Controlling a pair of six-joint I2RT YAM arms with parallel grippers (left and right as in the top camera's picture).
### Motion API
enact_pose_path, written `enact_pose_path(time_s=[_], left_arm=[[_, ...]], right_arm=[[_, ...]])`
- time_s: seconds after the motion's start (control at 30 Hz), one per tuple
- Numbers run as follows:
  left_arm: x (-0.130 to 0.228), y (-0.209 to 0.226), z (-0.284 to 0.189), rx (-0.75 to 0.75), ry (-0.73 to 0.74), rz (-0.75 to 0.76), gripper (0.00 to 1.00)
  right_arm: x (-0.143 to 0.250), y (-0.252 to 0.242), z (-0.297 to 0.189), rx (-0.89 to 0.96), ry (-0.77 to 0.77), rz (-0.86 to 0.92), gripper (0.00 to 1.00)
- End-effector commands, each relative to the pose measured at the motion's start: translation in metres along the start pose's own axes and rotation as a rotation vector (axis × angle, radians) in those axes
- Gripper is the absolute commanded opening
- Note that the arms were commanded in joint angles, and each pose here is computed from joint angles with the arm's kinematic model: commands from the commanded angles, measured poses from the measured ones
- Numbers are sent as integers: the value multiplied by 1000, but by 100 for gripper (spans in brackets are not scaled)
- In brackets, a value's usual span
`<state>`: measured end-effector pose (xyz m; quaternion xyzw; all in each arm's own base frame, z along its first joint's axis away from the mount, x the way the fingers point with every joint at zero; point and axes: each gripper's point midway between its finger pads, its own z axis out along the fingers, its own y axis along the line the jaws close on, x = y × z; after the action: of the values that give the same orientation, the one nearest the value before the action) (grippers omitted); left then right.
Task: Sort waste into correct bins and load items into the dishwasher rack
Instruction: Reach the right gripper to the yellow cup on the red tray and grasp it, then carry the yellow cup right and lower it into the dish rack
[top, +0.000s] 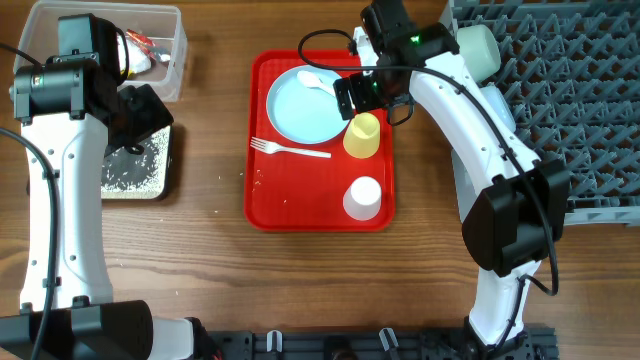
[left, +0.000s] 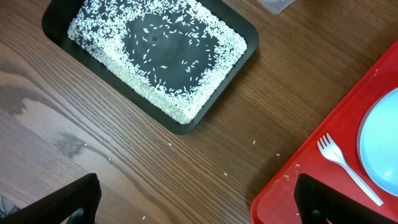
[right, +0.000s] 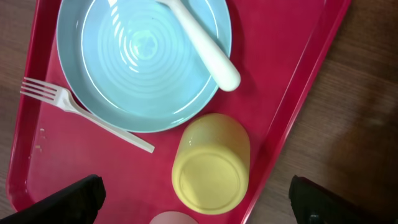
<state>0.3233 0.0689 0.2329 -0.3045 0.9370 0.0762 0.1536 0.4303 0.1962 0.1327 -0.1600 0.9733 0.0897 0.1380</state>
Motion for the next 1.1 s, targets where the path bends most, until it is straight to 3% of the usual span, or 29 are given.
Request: enact_pose_path(time_s=[0.0,0.23,0.63,0.87,1.07], left_arm=[[-2,3,2,-16,0,8,100],[0,3,2,-17,6,6,100],[1,2,2,-9,12,6,100],[2,2,2,-10,15,7,100],[2,2,2,-10,15,7,100]], right_arm=[[1,1,20,-12,35,40,90],[20,-5,54,10,142,98,80],[45,-15,90,49,260,130,80],[46,-16,91,50,266,132,65],[47,-15,81,50,268,132,63]])
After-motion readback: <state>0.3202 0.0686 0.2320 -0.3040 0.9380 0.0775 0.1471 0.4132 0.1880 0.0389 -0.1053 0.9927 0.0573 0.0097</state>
